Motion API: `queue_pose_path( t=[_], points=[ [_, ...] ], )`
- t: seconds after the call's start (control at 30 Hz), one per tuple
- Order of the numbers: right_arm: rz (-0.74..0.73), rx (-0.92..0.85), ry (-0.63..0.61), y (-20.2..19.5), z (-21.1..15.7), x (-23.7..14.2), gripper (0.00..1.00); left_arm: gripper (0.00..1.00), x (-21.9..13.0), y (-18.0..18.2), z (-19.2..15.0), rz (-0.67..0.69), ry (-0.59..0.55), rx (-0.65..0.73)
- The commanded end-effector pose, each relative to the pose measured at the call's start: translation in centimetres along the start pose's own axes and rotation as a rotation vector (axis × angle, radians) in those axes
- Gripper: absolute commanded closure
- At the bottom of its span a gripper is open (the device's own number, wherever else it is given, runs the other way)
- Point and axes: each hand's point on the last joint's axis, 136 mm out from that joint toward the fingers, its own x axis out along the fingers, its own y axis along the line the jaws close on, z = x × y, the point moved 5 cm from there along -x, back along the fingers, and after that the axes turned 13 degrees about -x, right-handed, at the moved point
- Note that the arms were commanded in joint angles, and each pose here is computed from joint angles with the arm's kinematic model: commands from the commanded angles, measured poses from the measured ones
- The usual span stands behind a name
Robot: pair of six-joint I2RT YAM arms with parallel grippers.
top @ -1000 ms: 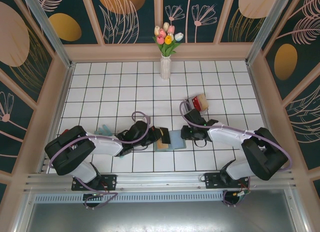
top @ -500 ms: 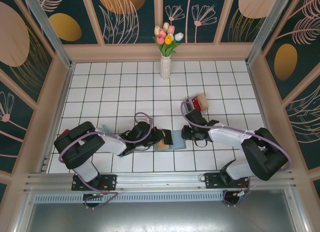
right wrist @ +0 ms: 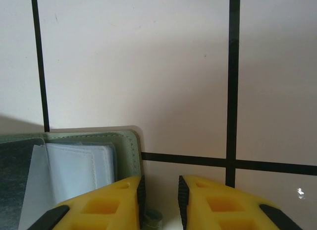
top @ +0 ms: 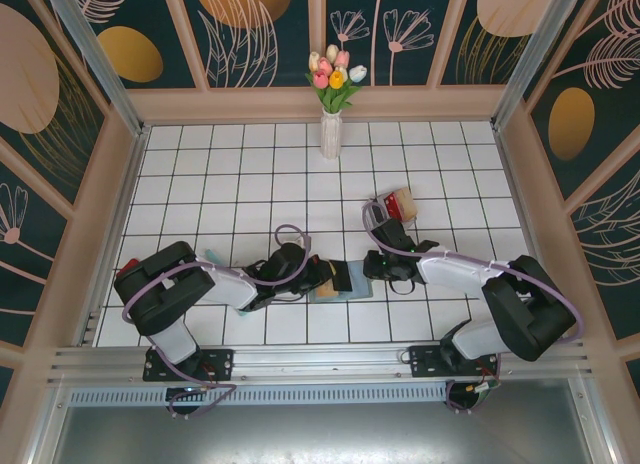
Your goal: Put the credit cards into the card holder
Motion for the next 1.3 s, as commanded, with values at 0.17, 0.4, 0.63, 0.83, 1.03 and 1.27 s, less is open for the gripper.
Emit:
queue_pose_path(
  t=[0.17,0.4,0.63,0.83,1.03,1.27],
  points=[
    [0.066,0.014,0.053,0.7,-1.3,1.0,0.72,0.98,-0.9,1.8,-0.8,0.096,0.014,-0.127],
    [0.062,0.010,0.053,0.7,-1.4,1.1,0.72,0.93,-1.1,2.1,-1.1,0.088,0.021,-0.178],
    [0.090,0.017,0.060,1.1,-1.6,1.3,0.72,0.93,0.4,-0.2,-0.7,-0.013,0.016,-0.161],
    [0.124,0.023,0.060,1.4,-1.9,1.1,0.72,0.92,1.3,-0.5,-0.7,-0.026,0.024,-0.156],
    [0.145,0.036,0.058,1.6,-1.9,1.1,0.72,0.88,2.3,-0.8,-1.1,-0.018,0.069,-0.145],
    [0.143,0.037,0.053,1.7,-1.7,1.0,0.72,0.77,2.6,-1.1,-1.4,-0.014,0.086,-0.138]
  ],
)
